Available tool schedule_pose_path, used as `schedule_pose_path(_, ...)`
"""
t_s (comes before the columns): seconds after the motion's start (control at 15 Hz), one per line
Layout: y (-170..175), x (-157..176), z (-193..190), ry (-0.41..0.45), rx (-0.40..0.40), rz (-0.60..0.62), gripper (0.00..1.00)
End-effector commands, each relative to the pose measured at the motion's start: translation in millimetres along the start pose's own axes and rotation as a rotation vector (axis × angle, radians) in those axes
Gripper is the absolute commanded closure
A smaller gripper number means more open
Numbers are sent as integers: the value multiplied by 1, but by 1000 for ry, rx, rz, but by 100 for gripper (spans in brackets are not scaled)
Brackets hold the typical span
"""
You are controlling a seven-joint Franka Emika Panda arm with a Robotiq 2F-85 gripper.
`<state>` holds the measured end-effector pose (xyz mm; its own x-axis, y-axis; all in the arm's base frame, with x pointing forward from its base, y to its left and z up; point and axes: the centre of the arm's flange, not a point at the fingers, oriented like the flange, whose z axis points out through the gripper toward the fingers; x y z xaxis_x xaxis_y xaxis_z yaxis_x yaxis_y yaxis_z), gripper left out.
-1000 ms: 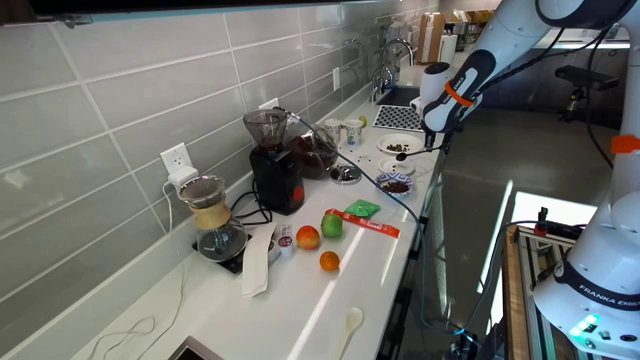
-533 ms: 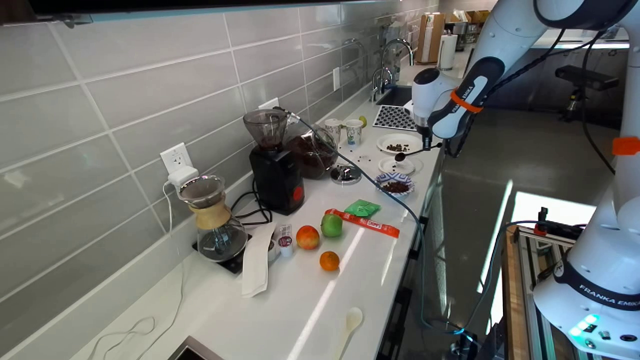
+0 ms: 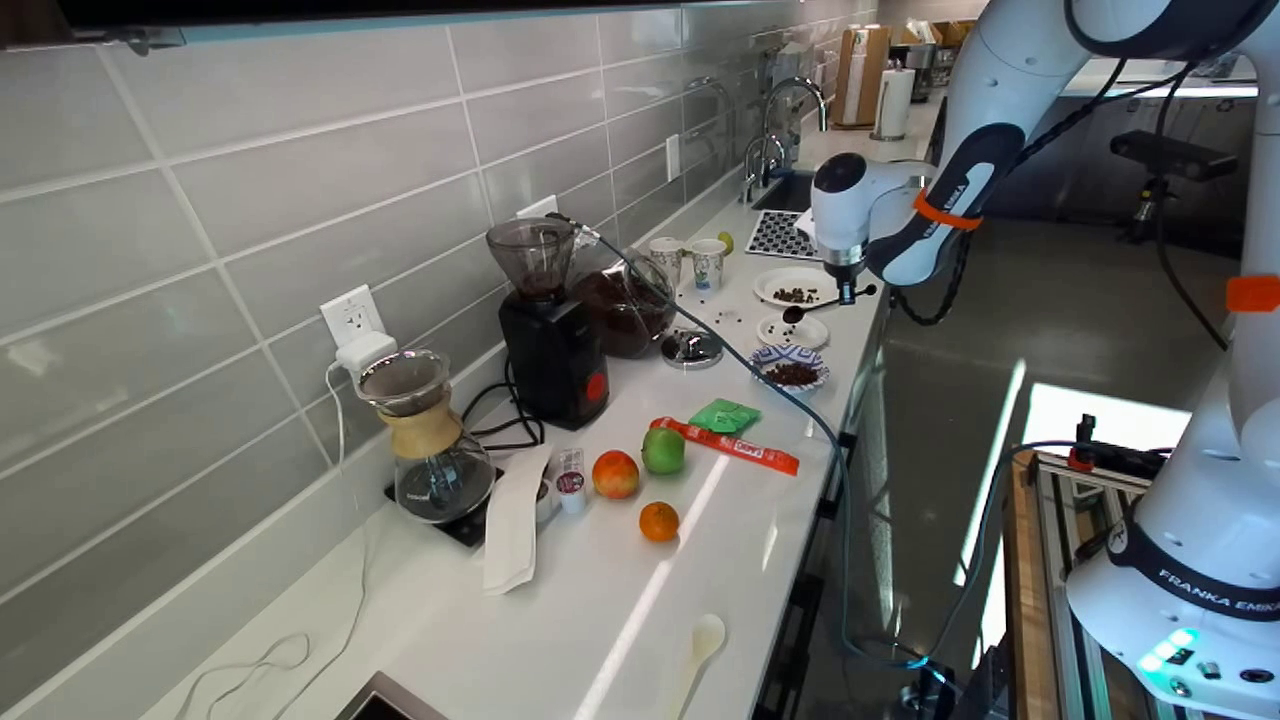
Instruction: Use the silver soon to put some of the brown objects onto the small plate
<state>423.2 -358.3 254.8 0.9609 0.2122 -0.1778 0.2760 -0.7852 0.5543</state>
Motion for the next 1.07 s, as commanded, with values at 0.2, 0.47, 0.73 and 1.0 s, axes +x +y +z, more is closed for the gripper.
schedule_pose_path(0.2,0,0,0,0,-1,0,98)
schedule_pose_path(0.47,-6,-3,-5,-37,-111,-69,98)
schedule_pose_path(0.73,-13,-6,-7,-83,-194,-158,98)
schedule_pose_path(1.0,-24,-3,-13,-119,-290,-248,98)
